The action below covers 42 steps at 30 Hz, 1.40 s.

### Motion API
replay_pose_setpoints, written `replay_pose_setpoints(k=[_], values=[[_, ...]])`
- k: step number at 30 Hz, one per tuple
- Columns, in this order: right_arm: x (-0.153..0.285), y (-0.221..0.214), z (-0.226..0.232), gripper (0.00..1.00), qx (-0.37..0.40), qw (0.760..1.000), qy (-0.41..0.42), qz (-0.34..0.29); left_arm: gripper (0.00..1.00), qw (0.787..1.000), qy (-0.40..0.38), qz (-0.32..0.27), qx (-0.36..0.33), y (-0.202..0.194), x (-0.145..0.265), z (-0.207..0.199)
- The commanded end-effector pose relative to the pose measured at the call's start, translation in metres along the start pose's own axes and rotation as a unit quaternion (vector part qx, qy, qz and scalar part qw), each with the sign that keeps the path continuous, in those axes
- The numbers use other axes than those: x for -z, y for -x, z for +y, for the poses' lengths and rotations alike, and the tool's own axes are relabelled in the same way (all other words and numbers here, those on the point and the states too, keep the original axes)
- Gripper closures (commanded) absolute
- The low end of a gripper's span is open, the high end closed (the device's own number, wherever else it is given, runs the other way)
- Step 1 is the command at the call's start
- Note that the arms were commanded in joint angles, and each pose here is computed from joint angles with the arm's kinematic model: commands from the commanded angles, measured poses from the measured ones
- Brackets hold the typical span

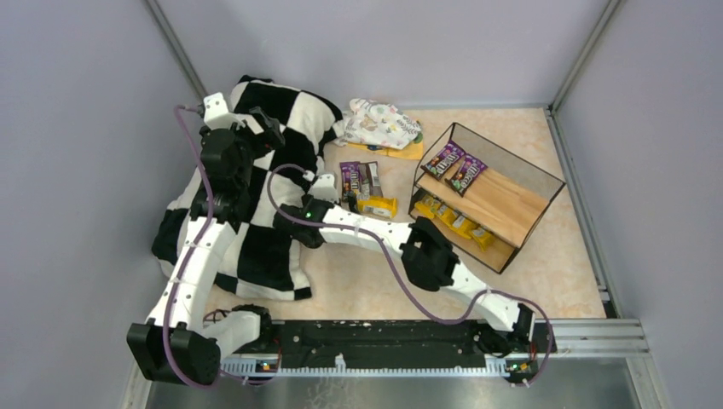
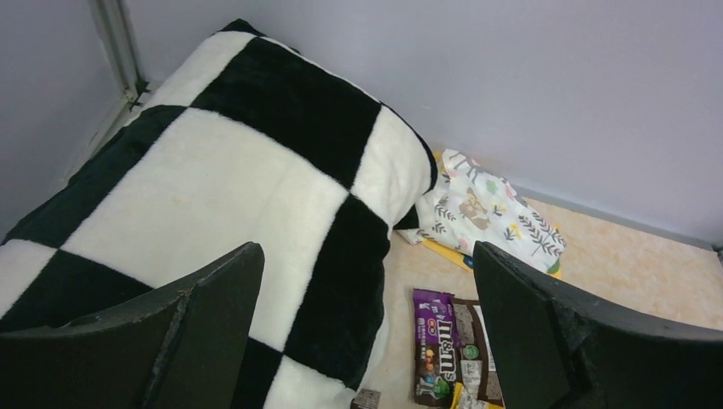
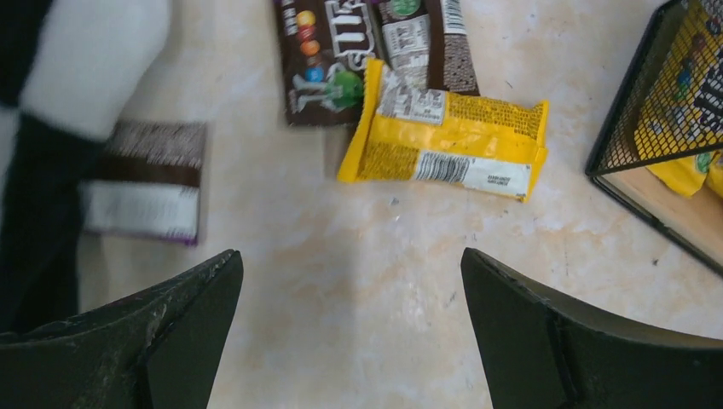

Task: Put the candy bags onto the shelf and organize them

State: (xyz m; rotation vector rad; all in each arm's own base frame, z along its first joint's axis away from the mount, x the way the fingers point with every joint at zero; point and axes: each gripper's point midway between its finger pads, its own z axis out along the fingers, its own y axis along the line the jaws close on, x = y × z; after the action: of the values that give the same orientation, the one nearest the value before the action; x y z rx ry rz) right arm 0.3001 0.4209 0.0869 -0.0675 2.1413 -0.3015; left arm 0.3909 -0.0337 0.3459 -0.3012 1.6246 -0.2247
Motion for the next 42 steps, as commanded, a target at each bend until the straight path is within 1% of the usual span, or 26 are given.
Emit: replay_pose_setpoints(k=[1, 7, 10, 14, 19, 22, 24, 28, 31, 34, 35, 37, 39, 41, 42], values=[[-0.035, 0.004, -0.043, 0.01, -0.064, 0.992, -0.110, 0.000, 0.02, 0.999, 0.026, -0.038, 0.008, 0.017, 0.002, 0.013], [-0.073, 0.005, -0.048, 0.02, -0.064, 0.991, -0.114, -0.003, 0.02, 0.999, 0.015, -0.030, 0.016, 0.015, -0.002, 0.013], [-0.080, 0.015, -0.034, 0.04, -0.038, 0.995, -0.092, -0.025, 0.02, 0.999, 0.005, -0.021, 0.026, 0.012, -0.006, 0.014], [-0.085, 0.021, -0.025, 0.04, -0.022, 0.995, -0.086, -0.039, 0.02, 0.999, -0.008, -0.006, 0.044, 0.008, -0.012, 0.017], [-0.092, 0.018, -0.017, 0.01, -0.005, 0.996, -0.081, -0.041, 0.02, 0.998, -0.033, 0.011, 0.052, 0.004, -0.016, 0.019], [-0.098, 0.013, -0.012, 0.01, 0.012, 0.998, -0.060, -0.024, 0.02, 0.997, -0.041, 0.021, 0.060, 0.001, -0.019, 0.019], [-0.100, 0.006, -0.005, 0.01, 0.035, 0.999, -0.026, -0.006, 0.02, 0.997, -0.043, 0.028, 0.062, -0.003, -0.022, 0.020], [-0.089, -0.001, 0.001, 0.01, 0.075, 0.995, 0.062, 0.011, 0.02, 0.996, -0.054, 0.037, 0.067, -0.006, -0.024, 0.017], [-0.074, -0.008, -0.001, 0.01, 0.080, 0.989, 0.121, 0.024, 0.02, 0.995, -0.059, 0.041, 0.068, -0.008, -0.025, 0.015], [-0.056, -0.028, -0.003, 0.02, 0.077, 0.979, 0.179, 0.066, 0.02, 0.994, -0.074, 0.039, 0.072, -0.007, -0.027, 0.010], [-0.048, -0.033, -0.002, 0.05, 0.076, 0.973, 0.201, 0.082, 0.02, 0.993, -0.079, 0.042, 0.074, -0.008, -0.028, 0.008], [-0.030, -0.045, -0.002, 0.07, 0.063, 0.962, 0.244, 0.109, 0.02, 0.992, -0.085, 0.046, 0.076, -0.010, -0.029, 0.006], [-0.003, -0.058, 0.004, 0.09, 0.051, 0.936, 0.319, 0.136, 0.02, 0.992, -0.088, 0.051, 0.078, -0.012, -0.030, 0.005], [0.027, -0.061, 0.003, 0.10, 0.042, 0.913, 0.381, 0.138, 0.02, 0.992, -0.088, 0.052, 0.079, -0.014, -0.031, 0.005], [0.039, -0.063, 0.001, 0.10, 0.043, 0.906, 0.399, 0.136, 0.02, 0.992, -0.088, 0.053, 0.078, -0.014, -0.031, 0.005]])
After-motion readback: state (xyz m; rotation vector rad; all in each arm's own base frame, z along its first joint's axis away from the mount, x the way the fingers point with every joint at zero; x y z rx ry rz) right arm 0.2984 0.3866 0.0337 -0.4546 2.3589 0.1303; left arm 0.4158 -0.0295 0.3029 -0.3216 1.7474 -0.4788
